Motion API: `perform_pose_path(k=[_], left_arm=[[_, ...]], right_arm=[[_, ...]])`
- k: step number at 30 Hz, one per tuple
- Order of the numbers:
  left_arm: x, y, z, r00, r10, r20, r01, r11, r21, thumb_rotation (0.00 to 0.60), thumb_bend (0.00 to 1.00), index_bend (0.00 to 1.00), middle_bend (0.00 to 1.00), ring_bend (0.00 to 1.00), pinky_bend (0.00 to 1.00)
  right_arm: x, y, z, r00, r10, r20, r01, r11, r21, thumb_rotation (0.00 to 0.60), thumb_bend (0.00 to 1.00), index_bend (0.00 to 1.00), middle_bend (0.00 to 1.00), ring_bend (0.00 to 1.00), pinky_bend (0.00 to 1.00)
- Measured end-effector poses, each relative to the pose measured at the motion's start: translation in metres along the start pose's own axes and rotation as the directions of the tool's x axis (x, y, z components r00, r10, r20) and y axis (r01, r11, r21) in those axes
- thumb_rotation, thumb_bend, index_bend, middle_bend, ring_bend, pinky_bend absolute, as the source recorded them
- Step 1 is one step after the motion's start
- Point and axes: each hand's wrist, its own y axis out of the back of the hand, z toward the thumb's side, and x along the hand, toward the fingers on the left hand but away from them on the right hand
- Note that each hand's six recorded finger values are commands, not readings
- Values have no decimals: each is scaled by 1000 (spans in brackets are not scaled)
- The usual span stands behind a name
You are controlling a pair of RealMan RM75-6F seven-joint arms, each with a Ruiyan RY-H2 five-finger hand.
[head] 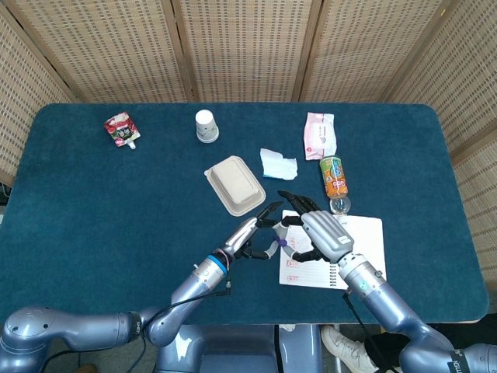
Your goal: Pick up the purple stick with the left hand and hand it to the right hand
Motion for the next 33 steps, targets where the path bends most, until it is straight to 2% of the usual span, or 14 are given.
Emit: perform_pose_path(k=[7,16,21,27,33], left_arm=[[0,1,1,1000,4,2,-4,1000,2,600,556,718,0,0,0],[0,3,-3,1000,10,-6,-10,1000,3,600,560,720,0,0,0],[0,14,-4,999,32,-5,-31,999,35,600,599,742,0,0,0],[-6,56,-6,994,112,9,-112,982,151,600,614,765,0,0,0],[-27,124,-11,974,224,14,-219,933,286,600,617,767,0,0,0]], right_arm=[[0,-1,-1,1000,6,-1,-6,1000,-9,600,753,733,0,0,0],[0,0,-1,1000,-7,-12,7,1000,-28,600,756,753,0,0,0],[0,9,-4,999,-40,-14,39,999,-33,600,757,754,0,0,0],[4,29,-10,996,-94,-8,94,995,-33,600,757,755,0,0,0],[12,53,-30,989,-148,31,148,989,-9,600,757,756,0,0,0]])
